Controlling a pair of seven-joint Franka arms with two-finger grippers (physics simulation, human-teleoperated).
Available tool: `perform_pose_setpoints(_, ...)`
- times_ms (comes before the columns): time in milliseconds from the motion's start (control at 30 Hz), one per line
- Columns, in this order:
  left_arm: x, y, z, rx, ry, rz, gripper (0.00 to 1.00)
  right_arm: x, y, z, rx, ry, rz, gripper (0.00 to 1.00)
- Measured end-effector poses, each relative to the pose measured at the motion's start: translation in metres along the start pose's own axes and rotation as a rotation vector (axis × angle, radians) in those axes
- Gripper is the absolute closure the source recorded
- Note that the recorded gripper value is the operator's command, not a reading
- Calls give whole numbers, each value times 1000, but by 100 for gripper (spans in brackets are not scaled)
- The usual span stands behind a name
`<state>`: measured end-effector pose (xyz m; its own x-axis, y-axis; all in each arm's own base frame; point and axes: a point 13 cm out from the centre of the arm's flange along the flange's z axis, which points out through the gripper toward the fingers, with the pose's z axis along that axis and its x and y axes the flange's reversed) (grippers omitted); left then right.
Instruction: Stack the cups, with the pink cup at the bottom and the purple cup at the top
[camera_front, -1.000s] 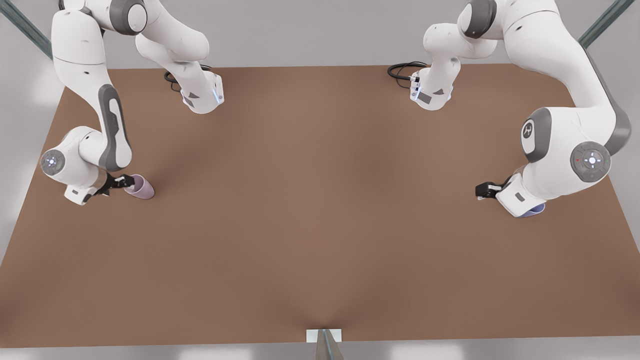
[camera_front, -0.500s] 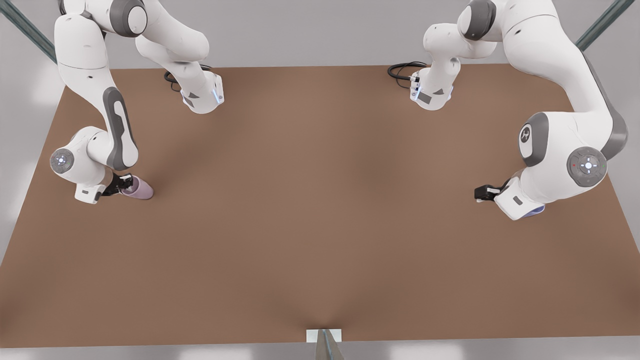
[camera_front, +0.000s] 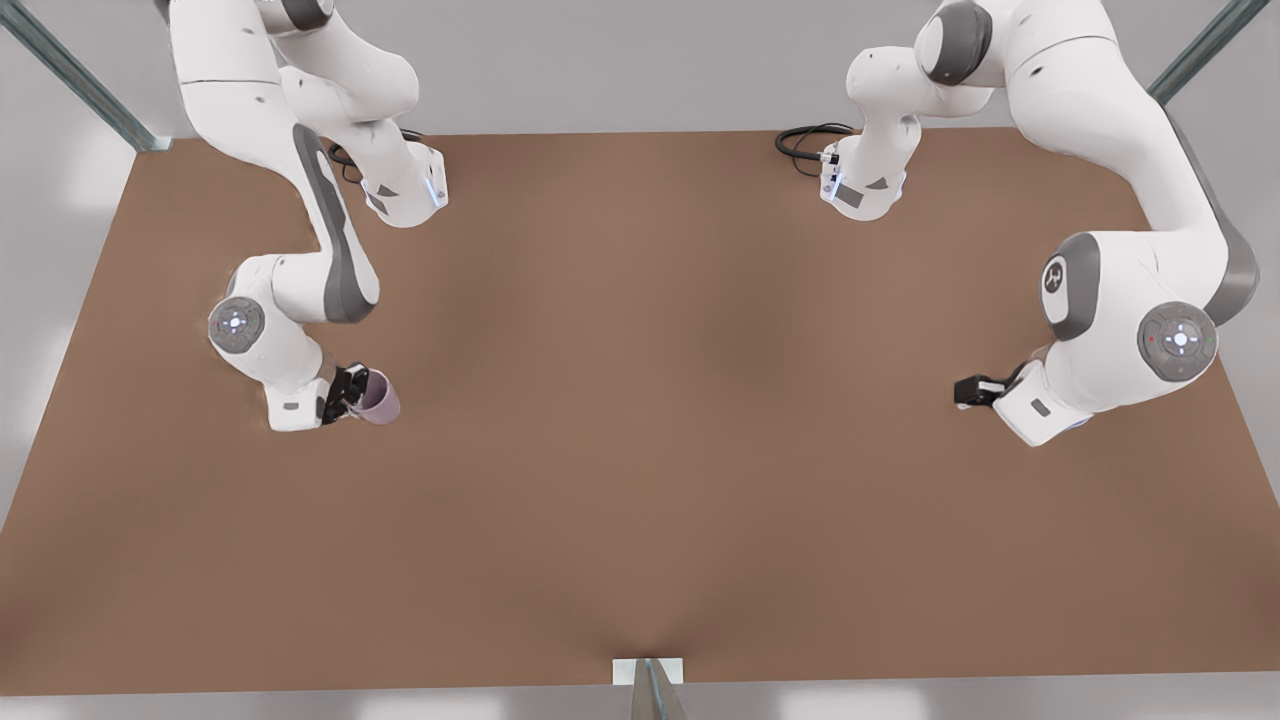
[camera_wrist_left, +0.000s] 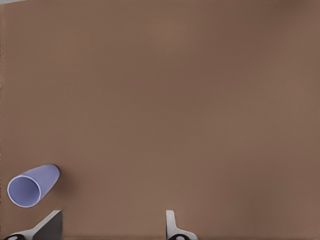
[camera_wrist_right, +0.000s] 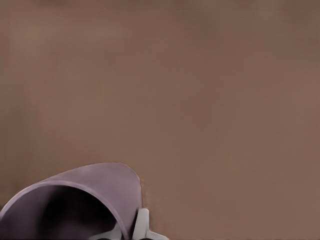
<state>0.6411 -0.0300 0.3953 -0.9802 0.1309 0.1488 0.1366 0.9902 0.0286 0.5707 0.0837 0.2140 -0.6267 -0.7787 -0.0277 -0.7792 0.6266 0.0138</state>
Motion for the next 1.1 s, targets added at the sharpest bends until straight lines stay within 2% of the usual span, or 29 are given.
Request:
perform_pose_setpoints(67, 0, 10, 3, -1, 4, -16, 0, -97, 60, -7, -34, -51, -59, 79)
perform_pose_setpoints(233, 2, 84, 29, 34, 23, -112, 0, -292, 176, -5, -94, -145, -25, 79)
perform_pose_setpoints(333, 15, 173, 65, 69, 38, -193, 0, -366, 236, 31, -61, -151, 55, 79)
perform_pose_setpoints(433, 24, 236, 110, 89, 47, -210, 0, -390, 289, 69, -67, -130, 161, 79)
perform_pose_setpoints(567, 23, 277, 169, 103, 49, -165, 0, -388, 308, 99, -78, -87, 346, 79)
perform_pose_setpoints(700, 55, 294, 238, 122, 75, -101, 0, -386, 316, 108, -85, -66, 506, 79)
perform_pose_setpoints(733, 62, 299, 252, 120, 73, -84, 0, -386, 317, 110, -87, -63, 542, 62)
perform_pose_setpoints(767, 68, 301, 263, 115, 67, -63, 0, -385, 318, 111, -87, -60, 577, 39)
perform_pose_setpoints(800, 73, 306, 271, 107, 58, -44, 0, -385, 318, 112, -82, -58, 611, 29)
perform_pose_setpoints(833, 77, 311, 279, 98, 50, -26, 0, -384, 316, 113, -76, -54, 645, 24)
perform_pose_setpoints(1100, 84, 325, 301, 53, -4, 131, 0, -381, 312, 113, -84, -39, 861, 22)
